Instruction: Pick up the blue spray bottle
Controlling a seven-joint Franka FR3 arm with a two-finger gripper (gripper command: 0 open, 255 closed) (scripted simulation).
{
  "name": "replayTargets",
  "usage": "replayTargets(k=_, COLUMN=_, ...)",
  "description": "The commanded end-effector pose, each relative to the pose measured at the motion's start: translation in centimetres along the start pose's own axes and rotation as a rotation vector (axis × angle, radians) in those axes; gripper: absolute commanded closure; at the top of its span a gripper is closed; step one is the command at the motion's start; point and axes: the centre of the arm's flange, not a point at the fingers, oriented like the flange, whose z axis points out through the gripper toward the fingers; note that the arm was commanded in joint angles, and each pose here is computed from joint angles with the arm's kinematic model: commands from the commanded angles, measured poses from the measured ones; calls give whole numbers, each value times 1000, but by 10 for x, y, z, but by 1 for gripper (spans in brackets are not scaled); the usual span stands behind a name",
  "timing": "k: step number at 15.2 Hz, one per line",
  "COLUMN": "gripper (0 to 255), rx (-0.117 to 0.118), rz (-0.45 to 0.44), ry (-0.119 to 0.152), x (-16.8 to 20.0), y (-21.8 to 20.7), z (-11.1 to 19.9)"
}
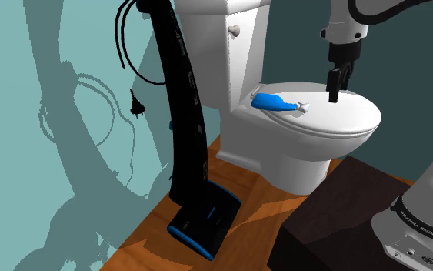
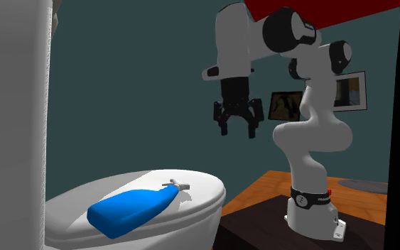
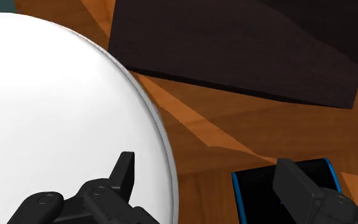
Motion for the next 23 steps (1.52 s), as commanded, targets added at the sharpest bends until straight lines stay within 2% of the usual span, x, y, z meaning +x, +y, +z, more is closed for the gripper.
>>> replayTargets(k=1, gripper=0, rx=-1, rz=-4, ry=25, x=19, y=9, z=12)
replayTargets(k=16, gripper=0, rx=-4, rz=-36, ry=188, x=175, y=60, z=73)
replayTargets(k=17, gripper=0, rx=-4, rz=-38, ry=195, x=183, y=63, z=75)
replayTargets(k=23, gripper=0, rx=-4, rz=-38, ry=195, x=188, y=60, z=106)
